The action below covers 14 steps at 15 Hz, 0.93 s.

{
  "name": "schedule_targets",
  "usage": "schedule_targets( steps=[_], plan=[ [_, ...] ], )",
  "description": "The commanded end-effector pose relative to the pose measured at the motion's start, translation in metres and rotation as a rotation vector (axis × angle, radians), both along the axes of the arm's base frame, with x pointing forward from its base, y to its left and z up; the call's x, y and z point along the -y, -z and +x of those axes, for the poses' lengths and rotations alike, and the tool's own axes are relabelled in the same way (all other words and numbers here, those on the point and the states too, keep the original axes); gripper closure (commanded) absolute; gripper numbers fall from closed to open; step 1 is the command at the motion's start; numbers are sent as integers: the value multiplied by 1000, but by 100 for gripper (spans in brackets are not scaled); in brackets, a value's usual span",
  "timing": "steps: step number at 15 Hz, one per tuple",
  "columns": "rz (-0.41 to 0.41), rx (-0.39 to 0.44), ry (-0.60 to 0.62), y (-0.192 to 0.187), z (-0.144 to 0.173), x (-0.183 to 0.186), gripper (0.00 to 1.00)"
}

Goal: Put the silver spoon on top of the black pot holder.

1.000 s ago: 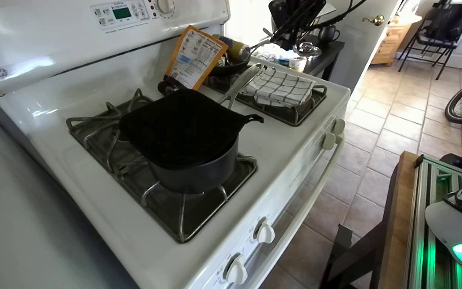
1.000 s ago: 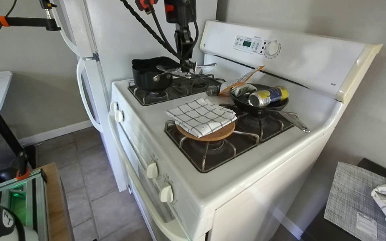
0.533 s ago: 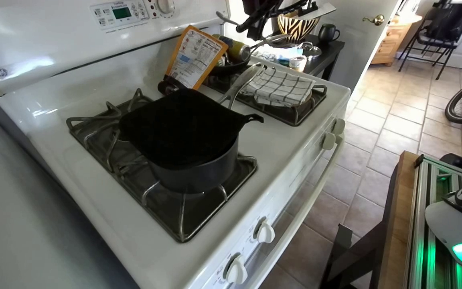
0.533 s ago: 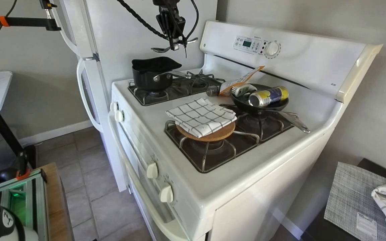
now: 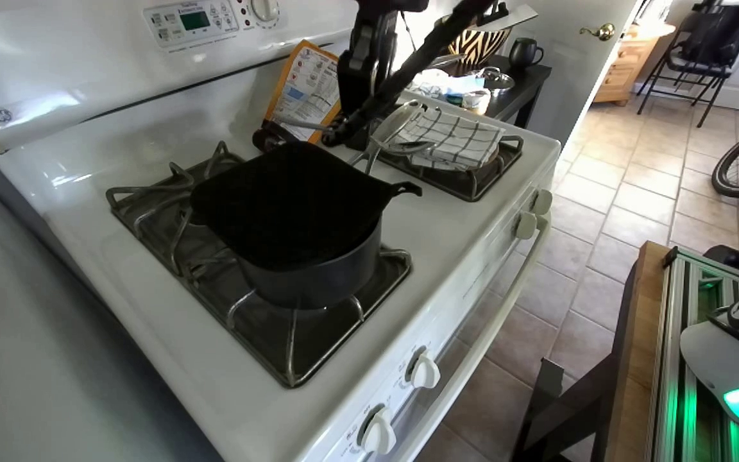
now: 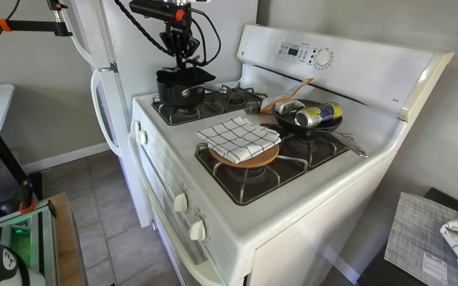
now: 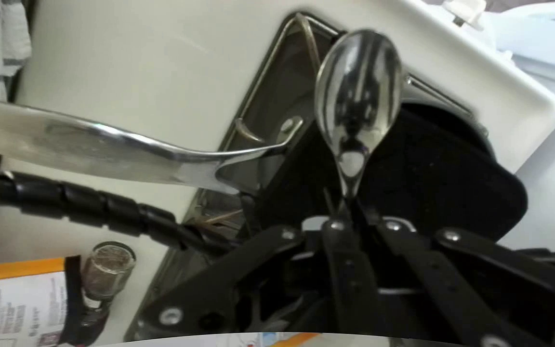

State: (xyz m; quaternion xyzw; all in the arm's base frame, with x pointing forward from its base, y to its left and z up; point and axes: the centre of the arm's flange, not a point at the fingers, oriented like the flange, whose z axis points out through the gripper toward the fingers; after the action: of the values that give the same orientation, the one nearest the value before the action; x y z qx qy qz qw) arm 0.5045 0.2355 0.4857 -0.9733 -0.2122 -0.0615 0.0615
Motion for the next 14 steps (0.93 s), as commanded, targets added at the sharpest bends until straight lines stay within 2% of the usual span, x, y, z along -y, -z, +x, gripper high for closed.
schedule_targets(
  steps=[1, 7, 14],
  plan=[
    [-10, -13, -148, -1, -1, -15, 98],
    [-66, 16, -247, 7, 17, -25, 98],
    [-101, 79, -233, 19, 30, -45, 98]
  ],
)
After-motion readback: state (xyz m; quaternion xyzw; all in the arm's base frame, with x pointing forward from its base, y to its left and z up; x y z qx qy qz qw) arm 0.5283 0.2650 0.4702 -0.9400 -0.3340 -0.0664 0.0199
